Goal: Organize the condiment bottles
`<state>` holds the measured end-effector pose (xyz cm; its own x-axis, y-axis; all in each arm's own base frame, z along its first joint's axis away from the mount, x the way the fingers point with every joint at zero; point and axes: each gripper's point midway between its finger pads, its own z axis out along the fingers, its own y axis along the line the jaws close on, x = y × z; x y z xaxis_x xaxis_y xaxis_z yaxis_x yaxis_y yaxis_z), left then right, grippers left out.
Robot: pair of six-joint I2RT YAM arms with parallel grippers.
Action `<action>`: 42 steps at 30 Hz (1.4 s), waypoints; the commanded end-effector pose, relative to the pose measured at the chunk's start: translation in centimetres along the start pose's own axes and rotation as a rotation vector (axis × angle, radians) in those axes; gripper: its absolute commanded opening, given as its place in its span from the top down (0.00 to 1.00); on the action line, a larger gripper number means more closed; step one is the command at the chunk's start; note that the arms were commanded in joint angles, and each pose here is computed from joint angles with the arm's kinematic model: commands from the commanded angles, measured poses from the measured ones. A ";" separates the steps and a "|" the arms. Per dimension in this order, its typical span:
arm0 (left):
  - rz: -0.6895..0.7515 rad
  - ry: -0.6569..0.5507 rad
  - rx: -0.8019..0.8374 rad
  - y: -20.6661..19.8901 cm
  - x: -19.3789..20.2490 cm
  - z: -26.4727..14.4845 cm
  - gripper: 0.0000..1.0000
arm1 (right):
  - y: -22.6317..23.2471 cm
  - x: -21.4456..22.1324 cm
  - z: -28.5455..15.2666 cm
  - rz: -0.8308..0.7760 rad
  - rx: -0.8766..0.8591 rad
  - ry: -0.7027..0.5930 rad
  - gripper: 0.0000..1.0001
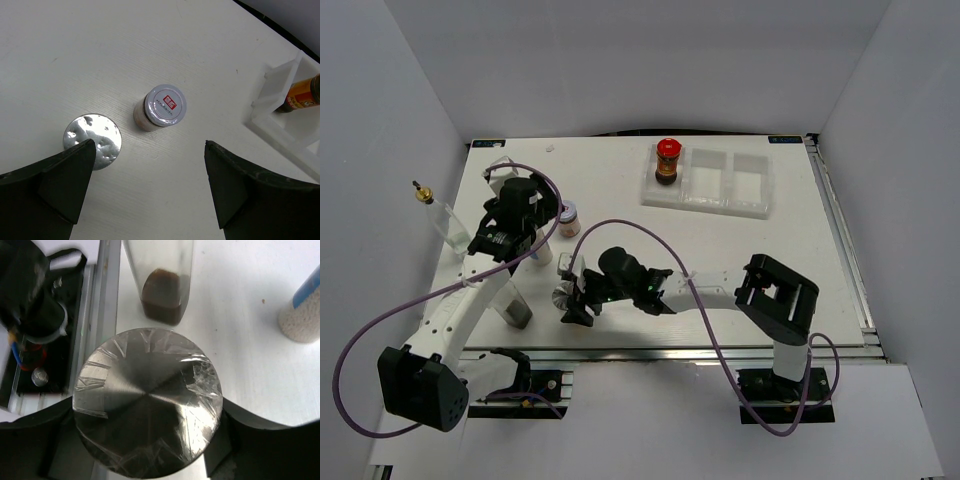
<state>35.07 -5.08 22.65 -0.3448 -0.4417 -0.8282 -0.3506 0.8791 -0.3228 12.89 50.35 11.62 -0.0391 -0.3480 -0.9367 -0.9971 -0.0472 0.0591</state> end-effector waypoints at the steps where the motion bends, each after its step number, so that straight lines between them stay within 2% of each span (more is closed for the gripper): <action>1: -0.006 -0.020 0.002 0.1 -0.5 -0.6 0.02 | -0.4 -5.1 0.1 0.005 0.042 -0.203 0.41; 3: -0.005 -0.020 0.000 0.1 -0.5 -0.6 0.02 | -0.8 -5.6 -0.6 0.033 0.080 -0.224 0.62; 4: -0.007 -0.022 -0.003 0.1 -0.5 -0.6 0.02 | -1.4 -6.2 -1.7 0.041 0.131 -0.246 0.81; 6: -0.007 -0.024 -0.003 0.1 -0.5 -0.6 0.02 | -2.2 -7.2 -3.2 0.045 0.195 -0.269 0.90; 7: -0.008 -0.025 -0.006 0.2 -0.6 -0.5 0.02 | -3.5 -8.5 -5.1 0.046 0.259 -0.298 0.93; 9: -0.007 -0.026 -0.009 0.2 -0.6 -0.5 0.02 | -4.9 -8.5 -7.3 0.078 0.331 -0.305 0.98; 10: -0.005 -0.026 -0.017 0.4 -0.5 -0.4 0.02 | -6.9 -8.9 -10.0 0.099 0.420 -0.322 1.00; 12: -0.004 -0.026 -0.021 0.4 -0.5 -0.4 0.02 | -9.3 -10.2 -13.8 0.128 0.551 -0.364 1.00; 15: -0.003 -0.021 -0.022 0.4 -0.3 -0.1 0.02 | -15.2 -9.0 -20.5 0.218 0.787 -0.368 1.00; 21: 0.009 0.001 -0.036 0.4 0.3 0.5 0.02 | -23.3 -7.7 -30.3 0.291 1.098 -0.352 1.00; 24: 0.014 0.004 -0.053 0.6 0.4 0.7 0.02 | -27.0 -7.8 -33.8 0.310 1.185 -0.341 1.00; 29: 0.014 0.012 -0.063 0.8 0.6 0.8 0.02 | -31.6 -7.0 -36.7 0.275 1.318 -0.307 1.00; 30: 0.015 0.009 -0.068 0.9 0.6 0.8 0.02 | -33.1 -5.6 -37.3 0.291 1.354 -0.276 1.00; 32: 0.013 0.003 -0.072 0.9 0.4 0.8 0.02 | -34.5 -6.6 -38.2 0.281 1.378 -0.292 1.00; 33: 0.012 0.001 -0.074 0.9 0.3 0.8 0.02 | -35.7 -5.3 -38.7 0.302 1.397 -0.276 1.00; 39: 0.012 -0.003 -0.116 1.5 0.2 1.0 0.02 | -39.3 -3.7 -40.1 0.333 1.437 -0.260 1.00; 42: 0.013 -0.006 -0.124 1.5 0.2 1.3 0.02 | -40.9 -2.6 -39.5 0.365 1.392 -0.269 1.00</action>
<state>35.27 -3.84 20.35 -0.3732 -0.4237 -0.8253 -0.4348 0.8657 -0.2479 54.07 15.99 20.21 -0.2827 -0.0222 -0.9590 -0.1584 0.9871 0.0238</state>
